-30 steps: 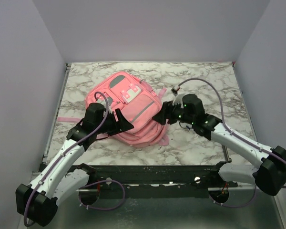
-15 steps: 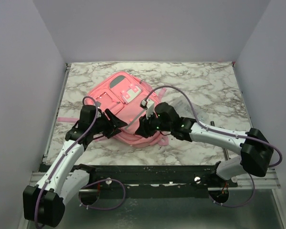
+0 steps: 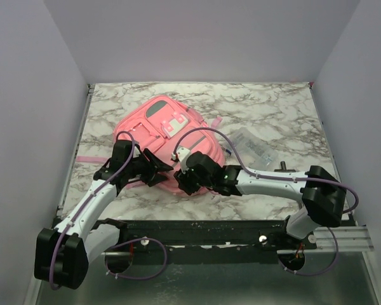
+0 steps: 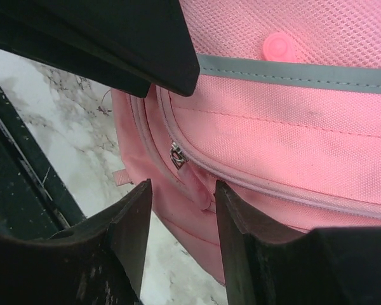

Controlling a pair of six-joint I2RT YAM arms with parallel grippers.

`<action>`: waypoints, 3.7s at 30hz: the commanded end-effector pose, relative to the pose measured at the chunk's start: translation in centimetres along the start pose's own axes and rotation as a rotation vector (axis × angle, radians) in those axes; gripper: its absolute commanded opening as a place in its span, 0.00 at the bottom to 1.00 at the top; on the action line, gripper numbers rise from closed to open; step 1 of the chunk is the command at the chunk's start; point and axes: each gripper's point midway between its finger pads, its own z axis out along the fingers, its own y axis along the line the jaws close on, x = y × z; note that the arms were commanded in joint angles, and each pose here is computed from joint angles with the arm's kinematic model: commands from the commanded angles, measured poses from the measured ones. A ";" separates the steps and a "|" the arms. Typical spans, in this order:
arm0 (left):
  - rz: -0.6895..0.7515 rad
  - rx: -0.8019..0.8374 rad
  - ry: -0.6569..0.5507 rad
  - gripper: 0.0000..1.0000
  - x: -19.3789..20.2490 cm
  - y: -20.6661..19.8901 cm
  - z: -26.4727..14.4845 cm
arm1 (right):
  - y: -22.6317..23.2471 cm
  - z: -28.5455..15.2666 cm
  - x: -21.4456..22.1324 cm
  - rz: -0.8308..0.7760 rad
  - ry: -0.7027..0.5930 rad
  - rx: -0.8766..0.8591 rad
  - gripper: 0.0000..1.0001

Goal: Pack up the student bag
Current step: Zip the student bag at the center of the board.

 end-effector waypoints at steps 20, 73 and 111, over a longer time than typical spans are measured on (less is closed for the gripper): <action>-0.184 0.039 0.002 0.35 0.0 1.9 2.1 | 0.4 0.8 -1.6 -0.041 -0.061 0.055 0.01; -0.208 0.210 -0.026 0.63 3.0 -1.1 -3.6 | -3.2 -2.7 -4.3 -0.096 -0.178 -0.075 0.01; 1.743 -0.050 -0.124 0.39 1.8 -2.8 2.3 | -2.1 -5.6 -5.6 0.004 -0.276 -0.220 0.01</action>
